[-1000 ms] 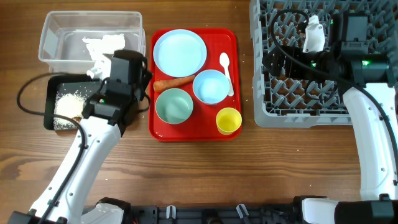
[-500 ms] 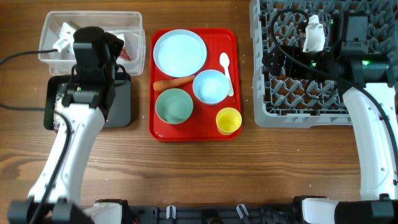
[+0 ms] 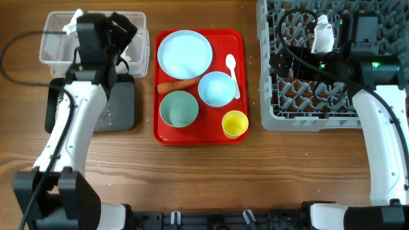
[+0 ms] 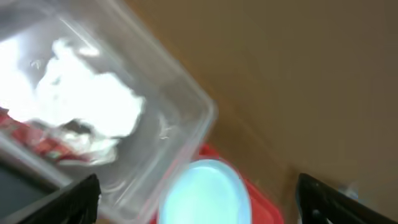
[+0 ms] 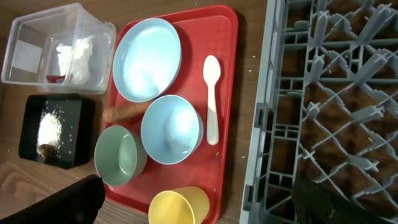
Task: Sort waste into correct bins and load items into the dishwasher rack
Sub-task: 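Drop the red wrapper into the clear plastic bin, then reach the left gripper to the yellow cup and grasp it, then lift the yellow cup and hand it to the right gripper, then carry the yellow cup with the right gripper and place it in the rack, then move the right gripper to the blue bowl and grasp its rim, then carry the blue bowl right and set it upright in the rack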
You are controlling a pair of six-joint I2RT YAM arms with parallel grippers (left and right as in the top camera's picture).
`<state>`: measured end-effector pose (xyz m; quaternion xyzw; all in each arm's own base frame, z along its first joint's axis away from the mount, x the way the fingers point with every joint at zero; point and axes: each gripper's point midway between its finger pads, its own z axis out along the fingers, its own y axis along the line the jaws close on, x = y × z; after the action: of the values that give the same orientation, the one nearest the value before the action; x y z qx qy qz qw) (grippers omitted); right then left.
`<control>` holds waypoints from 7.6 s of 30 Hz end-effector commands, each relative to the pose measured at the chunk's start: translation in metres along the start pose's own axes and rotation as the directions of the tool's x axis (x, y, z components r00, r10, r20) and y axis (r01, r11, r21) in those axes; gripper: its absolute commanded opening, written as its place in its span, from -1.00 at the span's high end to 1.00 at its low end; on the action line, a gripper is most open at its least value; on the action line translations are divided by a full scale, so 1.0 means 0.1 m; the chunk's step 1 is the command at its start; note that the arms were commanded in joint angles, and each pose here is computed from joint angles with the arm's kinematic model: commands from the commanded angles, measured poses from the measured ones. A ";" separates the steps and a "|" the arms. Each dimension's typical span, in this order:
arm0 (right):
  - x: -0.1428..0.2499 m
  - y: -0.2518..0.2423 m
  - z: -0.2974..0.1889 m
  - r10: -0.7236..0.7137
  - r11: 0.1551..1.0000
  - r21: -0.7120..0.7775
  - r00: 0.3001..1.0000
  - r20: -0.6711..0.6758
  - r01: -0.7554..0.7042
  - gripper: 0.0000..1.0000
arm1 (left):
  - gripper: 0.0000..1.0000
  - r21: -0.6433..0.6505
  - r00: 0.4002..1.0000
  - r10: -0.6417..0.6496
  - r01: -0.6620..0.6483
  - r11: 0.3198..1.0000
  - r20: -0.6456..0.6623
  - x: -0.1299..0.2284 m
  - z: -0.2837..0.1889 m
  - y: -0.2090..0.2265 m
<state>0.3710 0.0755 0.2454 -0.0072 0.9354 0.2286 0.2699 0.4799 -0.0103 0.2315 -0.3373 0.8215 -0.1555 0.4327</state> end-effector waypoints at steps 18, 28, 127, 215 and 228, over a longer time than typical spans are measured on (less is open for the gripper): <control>0.03 -0.05 0.05 -0.001 1.000 0.013 1.000 -0.017 0.001 -1.00 | -1.00 0.292 0.360 0.759 -0.767 0.572 -0.542 2.55 -0.60 -0.57; 0.01 -0.05 0.05 -0.006 1.000 0.012 1.000 -0.008 0.006 -1.00 | -0.99 0.283 0.441 0.740 -0.726 0.627 -0.507 2.68 -0.36 -0.75; -0.04 -0.50 -0.05 0.146 0.988 0.044 0.989 -0.011 -0.145 0.29 | 0.12 0.337 0.721 0.492 -0.364 0.868 -0.488 1.47 -0.38 -0.35; -1.31 -0.81 0.29 -0.253 0.470 0.880 0.946 0.201 -0.061 0.91 | -0.39 -0.243 0.965 0.188 -0.230 0.943 -0.183 0.04 -0.81 0.67; -1.67 -1.77 0.40 -0.349 0.146 0.984 0.936 -0.042 0.099 0.91 | -0.38 -0.243 0.965 0.188 -0.230 0.942 -0.184 0.04 -0.81 0.67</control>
<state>0.5546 -0.0719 0.2464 0.1045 0.8249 -0.3960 0.3898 0.3831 0.0308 0.2401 -0.2826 0.8990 -0.0241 0.3336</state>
